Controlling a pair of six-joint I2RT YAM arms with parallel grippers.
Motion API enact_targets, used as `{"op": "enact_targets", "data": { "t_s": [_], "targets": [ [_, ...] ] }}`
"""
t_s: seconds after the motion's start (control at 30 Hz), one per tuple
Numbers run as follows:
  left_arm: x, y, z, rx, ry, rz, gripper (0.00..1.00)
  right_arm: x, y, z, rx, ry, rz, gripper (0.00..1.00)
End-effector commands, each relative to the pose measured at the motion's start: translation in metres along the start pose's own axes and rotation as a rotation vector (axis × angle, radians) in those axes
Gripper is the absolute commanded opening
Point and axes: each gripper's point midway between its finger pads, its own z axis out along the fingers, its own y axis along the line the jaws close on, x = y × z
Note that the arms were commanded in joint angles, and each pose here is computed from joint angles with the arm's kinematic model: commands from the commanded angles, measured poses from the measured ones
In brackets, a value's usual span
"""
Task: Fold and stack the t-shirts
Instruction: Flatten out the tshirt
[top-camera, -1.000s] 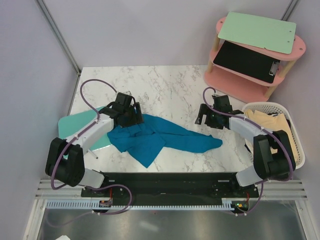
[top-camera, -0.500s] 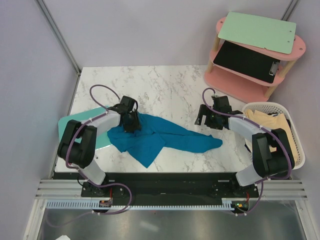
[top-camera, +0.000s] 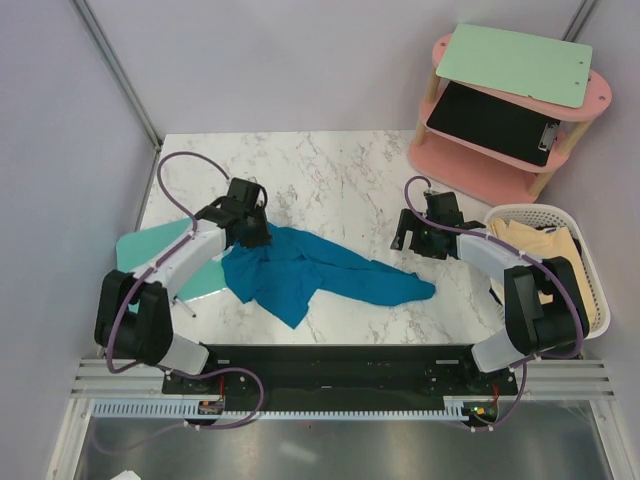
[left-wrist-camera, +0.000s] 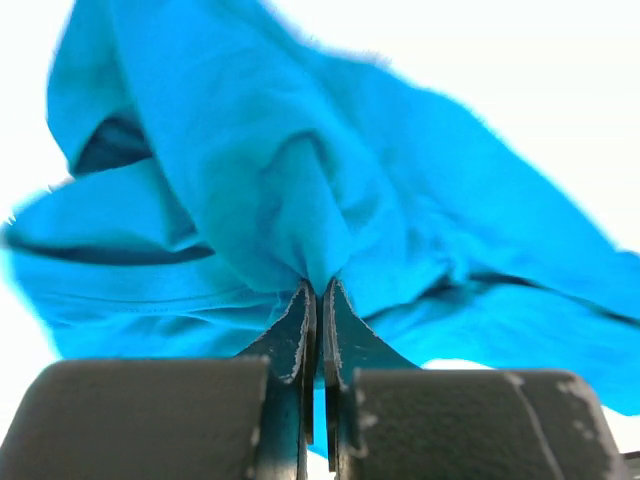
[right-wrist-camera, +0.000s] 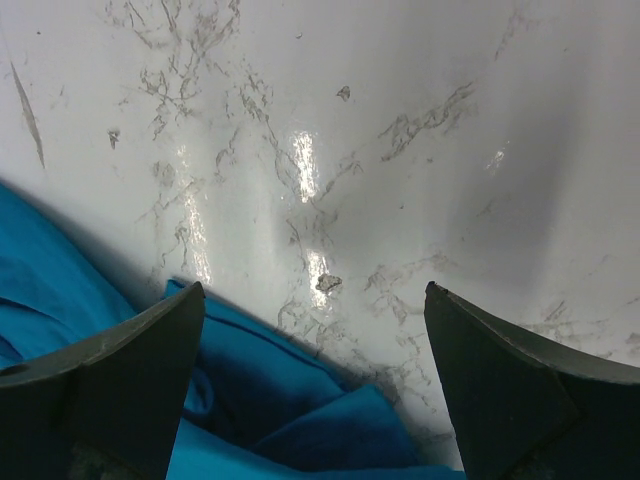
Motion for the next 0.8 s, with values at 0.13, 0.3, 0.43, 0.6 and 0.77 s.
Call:
{"op": "enact_targets", "data": {
  "t_s": [0.13, 0.3, 0.43, 0.6, 0.77],
  "targets": [
    [-0.069, -0.012, -0.058, 0.017, -0.196, 0.051, 0.09, -0.005, -0.004, -0.004, 0.028, -0.022, -0.019, 0.98],
    [-0.060, -0.010, -0.036, -0.001, -0.134, 0.060, 0.37, -0.004, -0.004, -0.005, 0.031, -0.024, -0.024, 0.98],
    [-0.051, -0.008, -0.019, -0.002, -0.100, 0.058, 0.36, -0.005, -0.006, -0.006, 0.036, -0.026, -0.026, 0.98],
    [-0.049, -0.005, -0.013, -0.014, -0.095, 0.059, 0.36, -0.005, -0.006, -0.007, 0.041, -0.027, -0.030, 0.98],
    [-0.051, 0.003, -0.004, -0.060, -0.090, 0.058, 0.59, -0.001, -0.008, -0.004, 0.045, -0.014, -0.029, 0.98]
  ]
}}
